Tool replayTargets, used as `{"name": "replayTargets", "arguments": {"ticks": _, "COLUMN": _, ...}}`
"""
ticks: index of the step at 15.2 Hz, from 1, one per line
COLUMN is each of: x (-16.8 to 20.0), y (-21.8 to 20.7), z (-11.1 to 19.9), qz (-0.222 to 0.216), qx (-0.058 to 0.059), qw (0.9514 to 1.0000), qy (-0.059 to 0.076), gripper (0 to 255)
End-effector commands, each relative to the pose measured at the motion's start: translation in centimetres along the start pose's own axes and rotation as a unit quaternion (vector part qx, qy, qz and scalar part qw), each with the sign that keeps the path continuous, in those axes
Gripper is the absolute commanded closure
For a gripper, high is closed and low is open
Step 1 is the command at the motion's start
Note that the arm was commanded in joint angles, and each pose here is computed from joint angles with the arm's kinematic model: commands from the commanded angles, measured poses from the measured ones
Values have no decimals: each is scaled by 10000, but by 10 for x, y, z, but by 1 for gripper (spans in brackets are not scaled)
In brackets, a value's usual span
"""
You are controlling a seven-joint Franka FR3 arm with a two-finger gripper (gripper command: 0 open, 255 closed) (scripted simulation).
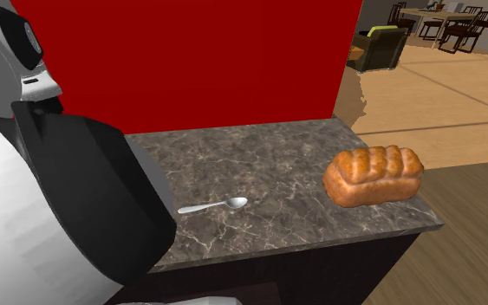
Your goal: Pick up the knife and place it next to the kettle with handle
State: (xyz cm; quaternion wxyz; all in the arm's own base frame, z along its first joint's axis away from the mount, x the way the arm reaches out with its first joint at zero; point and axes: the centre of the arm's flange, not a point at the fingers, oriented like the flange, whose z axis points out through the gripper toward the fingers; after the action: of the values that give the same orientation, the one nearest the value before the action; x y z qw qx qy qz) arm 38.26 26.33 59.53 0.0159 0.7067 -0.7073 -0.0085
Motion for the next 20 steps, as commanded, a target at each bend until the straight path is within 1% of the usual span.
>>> {"name": "replayTargets", "arguments": {"ticks": 1, "x": -1, "y": -1, "z": 11, "qz": 1, "qx": 2, "qw": 10000, "qy": -1, "gripper": 255}}
{"name": "replayTargets", "arguments": {"ticks": 20, "x": -2, "y": -4, "z": 111, "qz": 1, "qx": 2, "qw": 10000, "qy": -1, "gripper": 255}}
